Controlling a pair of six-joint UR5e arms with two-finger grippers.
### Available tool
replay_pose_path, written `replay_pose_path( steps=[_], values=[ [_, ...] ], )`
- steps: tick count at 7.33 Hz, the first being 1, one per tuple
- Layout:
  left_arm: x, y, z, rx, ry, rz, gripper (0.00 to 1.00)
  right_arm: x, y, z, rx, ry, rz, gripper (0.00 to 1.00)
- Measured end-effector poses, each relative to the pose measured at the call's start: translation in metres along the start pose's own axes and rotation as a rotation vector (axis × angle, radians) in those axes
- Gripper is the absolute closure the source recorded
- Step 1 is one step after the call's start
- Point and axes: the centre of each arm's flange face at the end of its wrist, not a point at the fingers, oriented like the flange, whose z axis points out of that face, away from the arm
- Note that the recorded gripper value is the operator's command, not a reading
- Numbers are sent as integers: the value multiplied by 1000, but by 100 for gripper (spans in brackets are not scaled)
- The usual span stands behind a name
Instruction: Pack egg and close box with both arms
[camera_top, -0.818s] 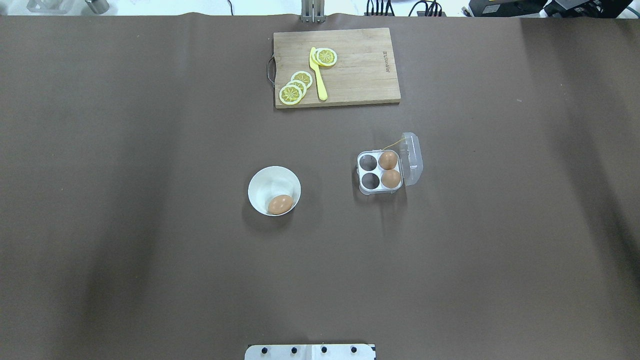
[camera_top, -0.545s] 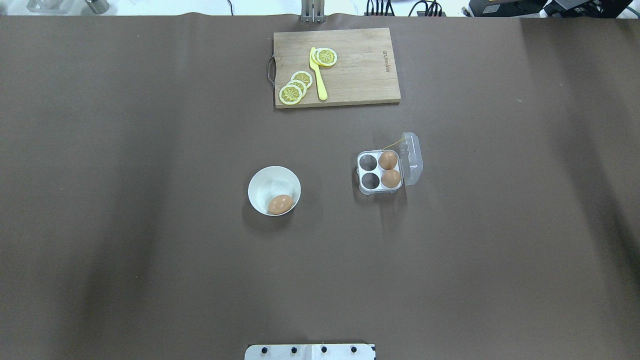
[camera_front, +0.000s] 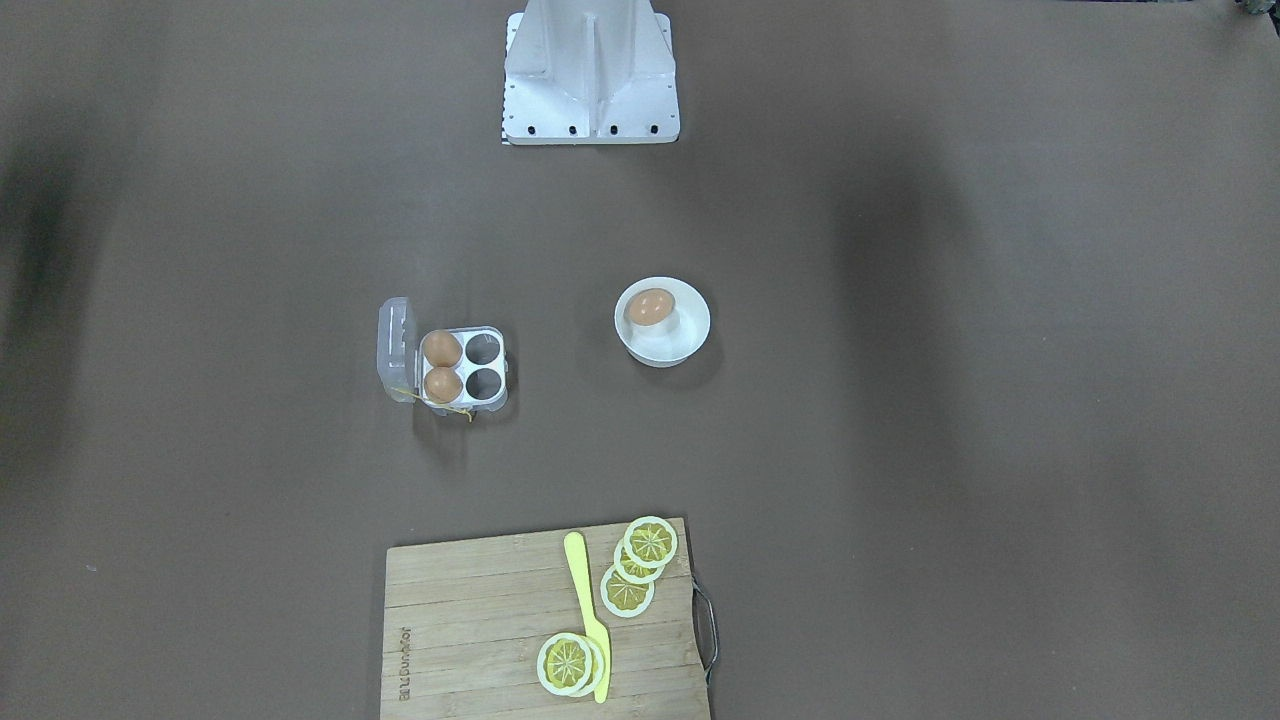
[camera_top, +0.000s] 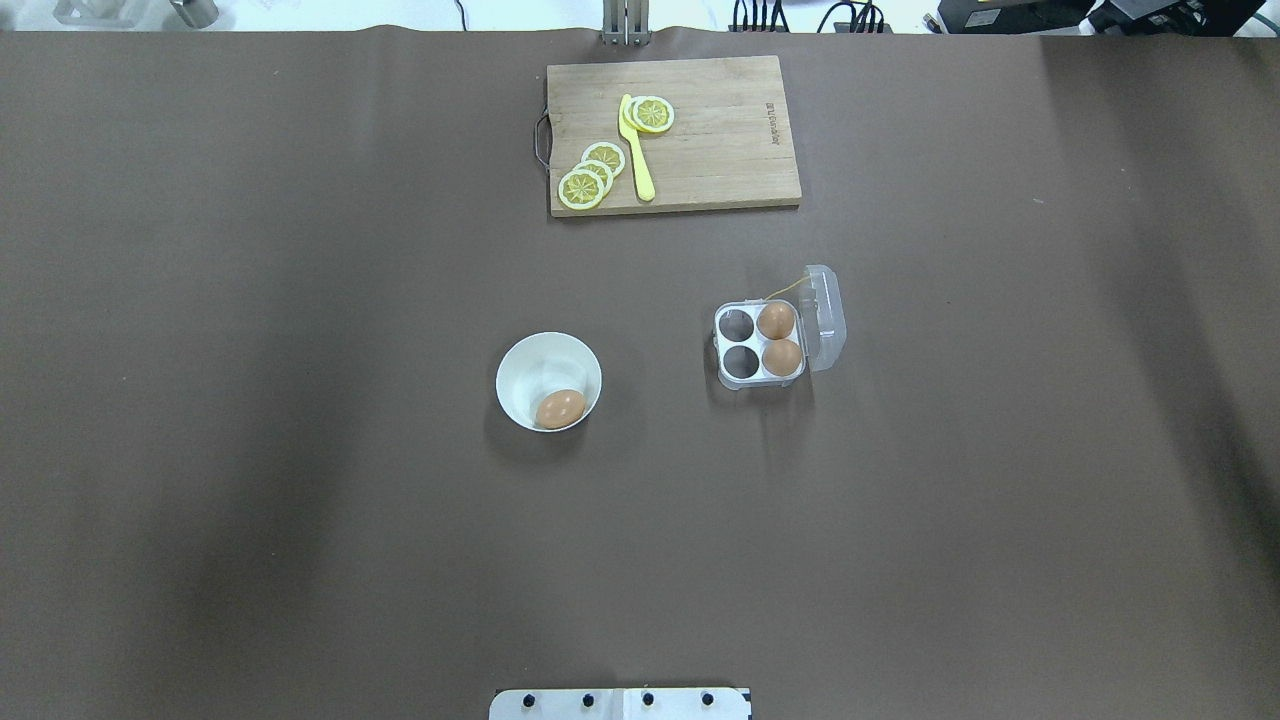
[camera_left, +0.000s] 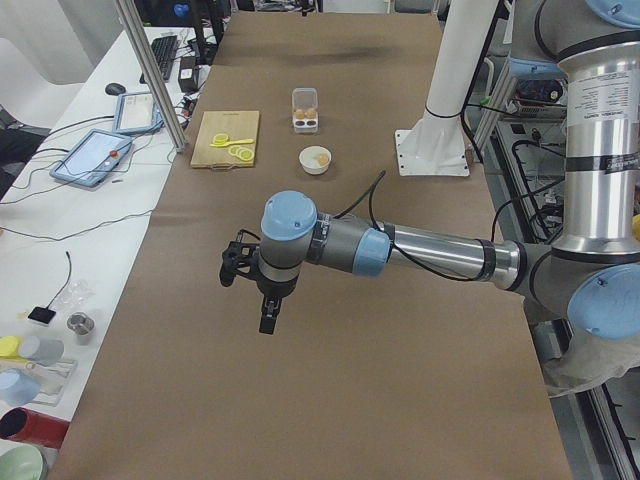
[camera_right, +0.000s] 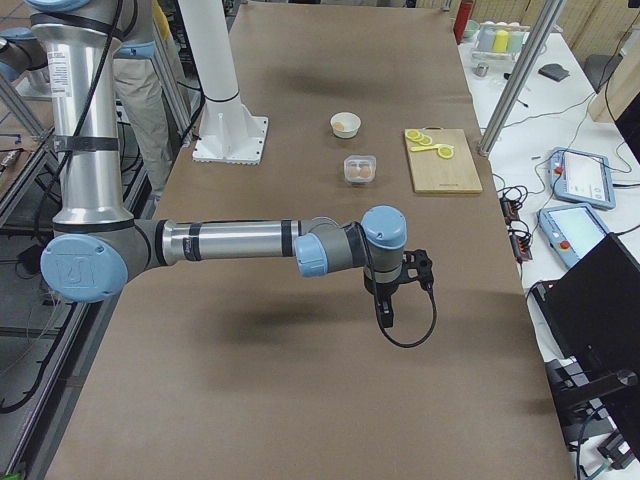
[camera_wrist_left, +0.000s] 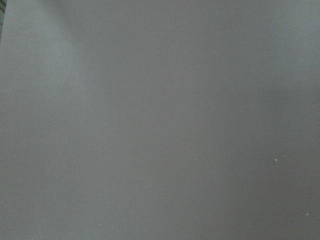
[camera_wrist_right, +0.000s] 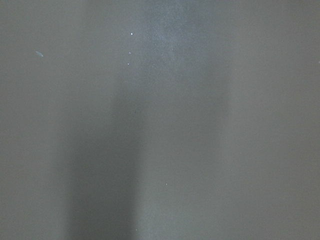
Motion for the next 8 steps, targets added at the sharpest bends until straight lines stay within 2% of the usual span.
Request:
replay_pose_path(
  steps=[2,5,6,8],
  values=[
    [39,-29,-4,22,21,235,2,1,4,3,-7,-6,5,0],
    [168,-102,12,40,102,498,2,1,11,10,-26,-9,7,0],
    [222,-121,21,38,141,547,2,1,15,13,-33,-10,8,0],
    [329,-144,40,14,222,573,2,2,19,17,-42,-11,9,0]
  ],
)
